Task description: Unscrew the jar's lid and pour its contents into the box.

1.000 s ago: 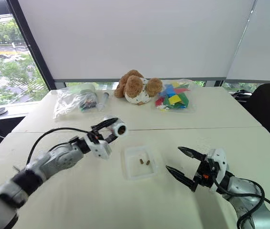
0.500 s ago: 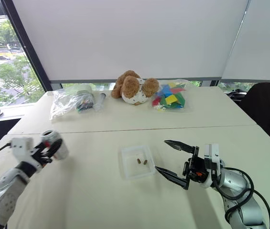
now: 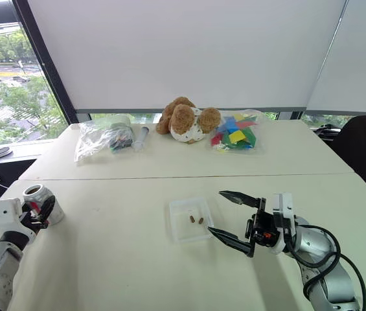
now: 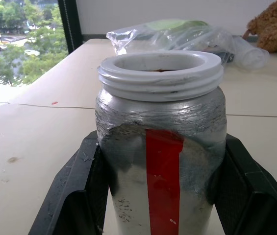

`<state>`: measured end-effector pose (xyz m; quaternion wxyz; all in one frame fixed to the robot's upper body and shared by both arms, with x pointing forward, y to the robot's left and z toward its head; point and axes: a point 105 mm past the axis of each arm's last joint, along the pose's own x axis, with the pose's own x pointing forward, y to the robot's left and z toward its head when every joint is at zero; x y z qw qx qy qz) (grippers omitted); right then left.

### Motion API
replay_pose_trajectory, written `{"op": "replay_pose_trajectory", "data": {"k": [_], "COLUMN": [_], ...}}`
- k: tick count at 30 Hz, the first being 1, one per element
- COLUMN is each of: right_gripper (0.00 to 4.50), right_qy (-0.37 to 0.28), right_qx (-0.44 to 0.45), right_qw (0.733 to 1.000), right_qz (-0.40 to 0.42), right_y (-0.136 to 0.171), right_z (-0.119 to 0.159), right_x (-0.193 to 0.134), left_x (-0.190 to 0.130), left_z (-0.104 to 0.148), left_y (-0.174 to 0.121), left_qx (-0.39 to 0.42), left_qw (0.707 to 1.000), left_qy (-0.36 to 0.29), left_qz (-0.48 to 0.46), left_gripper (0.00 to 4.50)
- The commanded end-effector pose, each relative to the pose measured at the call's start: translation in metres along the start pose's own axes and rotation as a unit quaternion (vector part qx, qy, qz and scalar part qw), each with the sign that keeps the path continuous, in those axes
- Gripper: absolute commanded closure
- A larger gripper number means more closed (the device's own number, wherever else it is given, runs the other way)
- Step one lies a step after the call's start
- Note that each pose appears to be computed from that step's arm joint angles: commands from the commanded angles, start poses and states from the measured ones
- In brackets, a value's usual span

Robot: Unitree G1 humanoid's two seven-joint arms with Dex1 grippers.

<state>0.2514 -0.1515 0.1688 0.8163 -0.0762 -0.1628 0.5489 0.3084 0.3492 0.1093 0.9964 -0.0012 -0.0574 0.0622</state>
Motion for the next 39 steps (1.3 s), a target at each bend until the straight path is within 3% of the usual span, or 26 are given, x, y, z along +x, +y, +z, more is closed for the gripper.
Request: {"op": "replay_pose_trajectory", "data": {"k": [1,4,14,21,24,28,32,39], "right_gripper": [0.0,0.0,0.0,0.0,0.0,0.0,0.0,0.0], "right_qy": [-0.004,-0.001,0.033,0.066,0.094,0.12,0.153,0.166], "right_qx": [-0.019,-0.021,-0.011,-0.012,-0.025,-0.041,-0.049,-0.055], "right_qw": [1.0,1.0,0.999,0.997,0.994,0.992,0.987,0.984], "right_qz": [-0.001,-0.004,-0.025,-0.047,-0.039,-0.021,0.016,0.027], "right_y": [-0.001,-0.001,0.003,0.006,0.007,0.002,-0.002,-0.012], "right_z": [0.012,0.013,0.013,0.013,0.02,0.03,0.03,0.026], "right_x": [-0.004,-0.008,-0.029,-0.052,-0.067,-0.074,-0.082,-0.087], "left_x": [-0.005,-0.007,-0.031,-0.057,-0.084,-0.101,-0.118,-0.11], "left_z": [-0.007,-0.005,-0.012,-0.016,-0.01,0.009,0.021,0.03], "left_y": [0.002,0.003,0.013,0.018,0.001,-0.023,-0.053,-0.062], "left_qx": [0.001,0.003,0.032,0.107,0.184,0.223,0.257,0.259], "left_qw": [1.0,1.0,0.998,0.985,0.951,0.918,0.866,0.86], "left_qy": [0.014,0.012,0.049,0.091,0.122,0.118,0.119,0.094], "left_qz": [-0.002,-0.004,-0.029,-0.101,-0.217,-0.307,-0.412,-0.43], "left_gripper": [1.32,0.01,0.01,0.01,0.01,0.01,0.01,0.01]}}
